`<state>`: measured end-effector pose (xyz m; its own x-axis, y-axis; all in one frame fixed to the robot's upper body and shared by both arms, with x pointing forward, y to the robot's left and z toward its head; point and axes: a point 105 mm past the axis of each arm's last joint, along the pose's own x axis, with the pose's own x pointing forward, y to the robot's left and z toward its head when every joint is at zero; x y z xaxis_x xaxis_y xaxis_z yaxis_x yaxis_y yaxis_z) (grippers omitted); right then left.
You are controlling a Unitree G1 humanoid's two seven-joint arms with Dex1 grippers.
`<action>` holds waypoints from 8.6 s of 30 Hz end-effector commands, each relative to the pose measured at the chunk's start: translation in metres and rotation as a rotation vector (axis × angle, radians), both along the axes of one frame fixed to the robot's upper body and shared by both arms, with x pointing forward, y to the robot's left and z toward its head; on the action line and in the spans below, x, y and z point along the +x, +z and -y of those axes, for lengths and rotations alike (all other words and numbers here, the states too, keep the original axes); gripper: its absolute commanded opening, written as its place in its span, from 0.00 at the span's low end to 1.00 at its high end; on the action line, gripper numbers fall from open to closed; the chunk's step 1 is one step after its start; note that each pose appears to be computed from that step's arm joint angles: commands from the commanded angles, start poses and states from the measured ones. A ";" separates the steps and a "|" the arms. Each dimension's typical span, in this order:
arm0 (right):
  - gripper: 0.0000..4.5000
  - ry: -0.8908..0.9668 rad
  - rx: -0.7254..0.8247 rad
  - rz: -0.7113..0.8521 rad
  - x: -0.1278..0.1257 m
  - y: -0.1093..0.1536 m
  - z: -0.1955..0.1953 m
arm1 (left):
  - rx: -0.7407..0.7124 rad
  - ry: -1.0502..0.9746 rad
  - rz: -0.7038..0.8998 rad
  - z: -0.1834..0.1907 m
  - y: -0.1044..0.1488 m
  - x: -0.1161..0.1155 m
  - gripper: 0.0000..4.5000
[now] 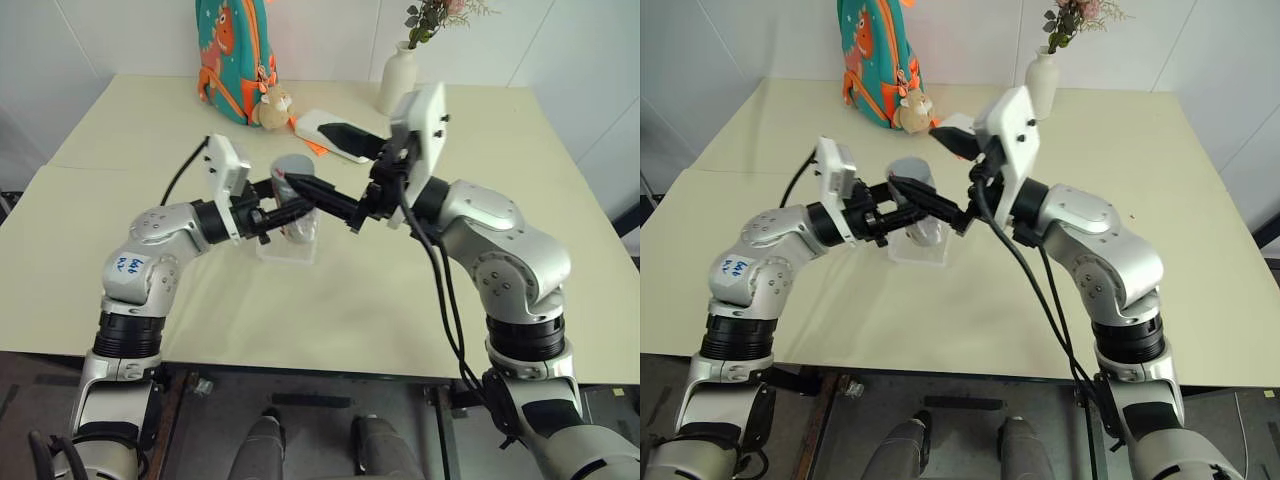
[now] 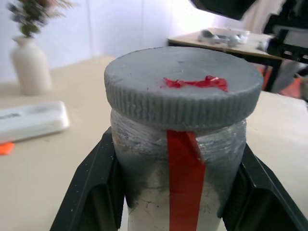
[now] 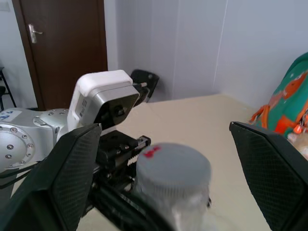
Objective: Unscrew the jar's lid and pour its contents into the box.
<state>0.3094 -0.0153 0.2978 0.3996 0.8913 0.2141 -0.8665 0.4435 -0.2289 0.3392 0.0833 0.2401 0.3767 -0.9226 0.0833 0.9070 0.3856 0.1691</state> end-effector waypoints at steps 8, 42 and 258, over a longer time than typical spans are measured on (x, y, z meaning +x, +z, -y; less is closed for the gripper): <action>1.00 -0.041 -0.032 -0.012 0.004 -0.003 -0.010 | 0.011 -0.081 0.076 0.019 0.015 -0.008 0.45; 0.57 0.365 -0.201 -0.038 -0.019 -0.009 0.022 | 0.003 -0.337 0.070 -0.006 0.023 -0.021 0.45; 1.00 0.323 -0.131 -0.085 0.006 0.007 -0.013 | 0.012 -0.286 0.118 -0.015 0.016 -0.011 0.45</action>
